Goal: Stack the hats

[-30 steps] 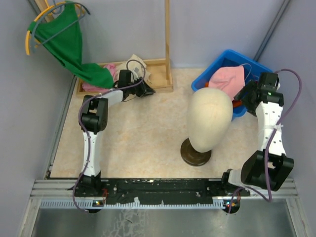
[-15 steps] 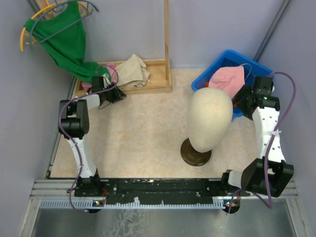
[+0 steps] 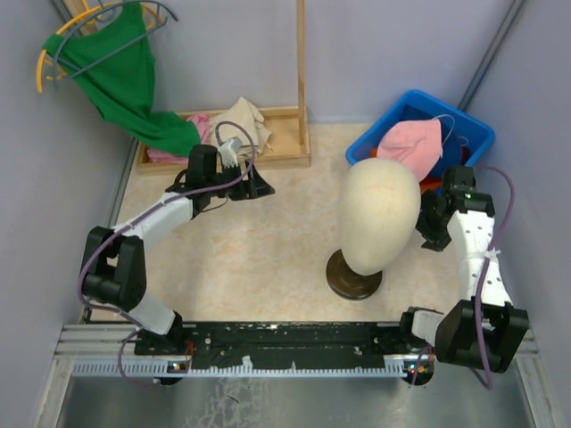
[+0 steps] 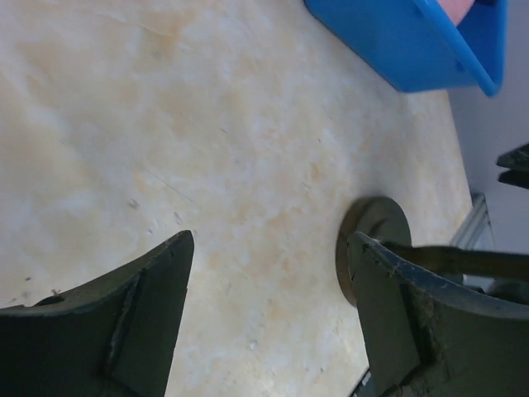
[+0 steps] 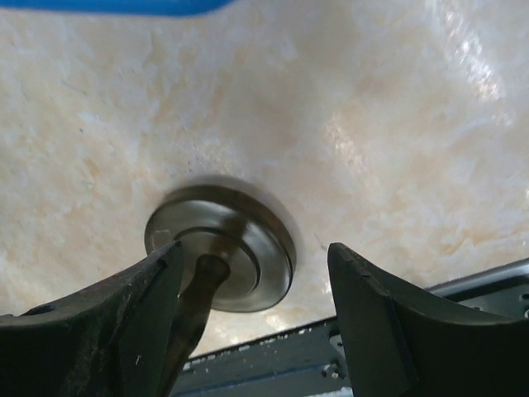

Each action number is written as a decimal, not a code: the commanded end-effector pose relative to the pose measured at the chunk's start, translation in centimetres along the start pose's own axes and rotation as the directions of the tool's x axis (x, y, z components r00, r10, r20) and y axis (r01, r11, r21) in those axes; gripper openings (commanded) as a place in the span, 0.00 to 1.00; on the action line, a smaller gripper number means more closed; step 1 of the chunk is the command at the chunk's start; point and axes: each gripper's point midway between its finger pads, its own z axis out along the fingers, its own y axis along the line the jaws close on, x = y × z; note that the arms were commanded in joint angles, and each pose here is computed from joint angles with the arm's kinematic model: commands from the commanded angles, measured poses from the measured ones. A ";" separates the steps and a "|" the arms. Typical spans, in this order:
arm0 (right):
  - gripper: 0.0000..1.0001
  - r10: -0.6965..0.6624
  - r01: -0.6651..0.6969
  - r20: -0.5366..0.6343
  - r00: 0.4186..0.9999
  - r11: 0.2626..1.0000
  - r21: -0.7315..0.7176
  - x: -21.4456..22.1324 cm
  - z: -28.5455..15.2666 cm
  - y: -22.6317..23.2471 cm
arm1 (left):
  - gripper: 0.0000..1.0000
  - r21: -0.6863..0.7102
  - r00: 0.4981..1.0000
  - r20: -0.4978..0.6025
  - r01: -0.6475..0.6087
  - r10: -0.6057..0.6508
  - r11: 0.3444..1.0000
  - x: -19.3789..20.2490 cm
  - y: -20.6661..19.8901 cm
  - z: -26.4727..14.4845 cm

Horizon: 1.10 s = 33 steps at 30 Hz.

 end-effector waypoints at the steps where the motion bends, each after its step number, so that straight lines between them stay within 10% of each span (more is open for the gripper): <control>1: 0.70 0.074 -0.079 -0.120 0.990 0.996 -0.041 3.6 -0.1 0.5 | 0.81 0.043 0.978 -0.179 0.113 -0.103 0.993 6.4 -1.9 -1.2; 16: 0.69 0.375 -0.371 -0.231 0.898 0.927 0.062 9.7 4.8 -0.1 | 0.76 0.027 0.776 -0.565 0.358 -0.281 0.933 18.5 -5.9 2.5; 33: 0.70 0.601 -0.567 -0.093 0.794 0.787 0.242 11.6 8.0 -1.6 | 0.76 0.055 0.704 -0.641 0.439 -0.305 0.897 19.4 -8.1 4.9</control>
